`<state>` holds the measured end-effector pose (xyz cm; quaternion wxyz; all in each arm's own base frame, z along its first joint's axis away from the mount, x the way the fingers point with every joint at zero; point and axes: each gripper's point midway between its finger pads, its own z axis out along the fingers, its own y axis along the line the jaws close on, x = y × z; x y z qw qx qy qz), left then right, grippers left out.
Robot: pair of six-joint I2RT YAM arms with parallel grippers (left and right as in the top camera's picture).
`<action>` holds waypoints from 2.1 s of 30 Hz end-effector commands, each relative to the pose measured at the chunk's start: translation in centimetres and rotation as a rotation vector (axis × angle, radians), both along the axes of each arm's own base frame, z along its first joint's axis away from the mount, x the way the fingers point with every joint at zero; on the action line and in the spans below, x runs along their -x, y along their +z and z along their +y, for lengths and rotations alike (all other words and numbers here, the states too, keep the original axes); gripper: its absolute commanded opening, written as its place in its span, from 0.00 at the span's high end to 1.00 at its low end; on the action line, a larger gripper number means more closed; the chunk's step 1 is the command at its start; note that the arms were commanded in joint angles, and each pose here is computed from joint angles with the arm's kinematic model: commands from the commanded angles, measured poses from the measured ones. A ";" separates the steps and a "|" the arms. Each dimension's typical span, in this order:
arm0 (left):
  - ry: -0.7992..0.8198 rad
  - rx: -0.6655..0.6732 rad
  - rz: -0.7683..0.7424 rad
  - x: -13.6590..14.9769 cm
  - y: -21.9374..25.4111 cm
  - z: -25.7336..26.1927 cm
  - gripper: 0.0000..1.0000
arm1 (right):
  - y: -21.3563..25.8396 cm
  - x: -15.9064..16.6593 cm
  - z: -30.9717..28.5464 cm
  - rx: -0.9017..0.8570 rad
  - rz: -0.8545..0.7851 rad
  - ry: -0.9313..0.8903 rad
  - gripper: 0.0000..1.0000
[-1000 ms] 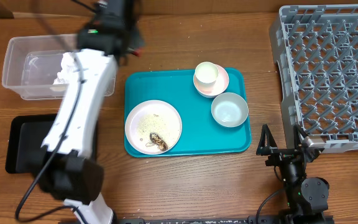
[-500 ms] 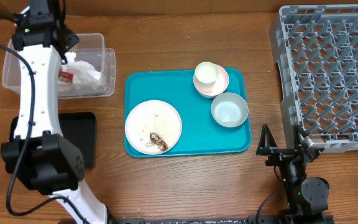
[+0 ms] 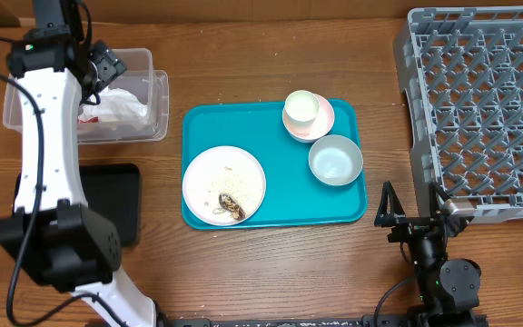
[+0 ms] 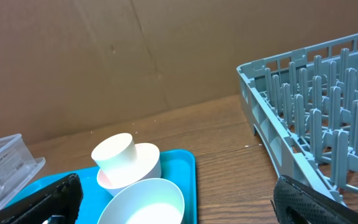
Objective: Sort waste into correct bins and load items into the dishwasher
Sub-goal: 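Carry the red wrapper left and release it into the clear bin, then reach the left gripper to the white plate rim and grasp it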
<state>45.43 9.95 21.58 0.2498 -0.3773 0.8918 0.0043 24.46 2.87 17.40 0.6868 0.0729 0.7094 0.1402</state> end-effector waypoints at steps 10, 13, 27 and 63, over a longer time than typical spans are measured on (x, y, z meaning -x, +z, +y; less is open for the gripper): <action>-0.382 0.212 -0.022 7.7 7.1 -10.7 0.03 | -0.2 0.0 -0.2 0.007 -0.002 -0.009 0.00; -0.389 0.144 0.026 9.7 7.4 -11.1 0.01 | -0.2 0.0 -0.2 0.007 -0.002 -0.009 0.00; -0.601 0.166 0.276 15.3 1.3 -21.6 0.00 | -0.2 0.0 -0.2 0.007 -0.002 -0.009 0.00; -0.723 -0.266 0.366 12.7 -18.5 -29.8 0.36 | -0.2 0.0 -0.2 0.007 -0.002 -0.009 0.00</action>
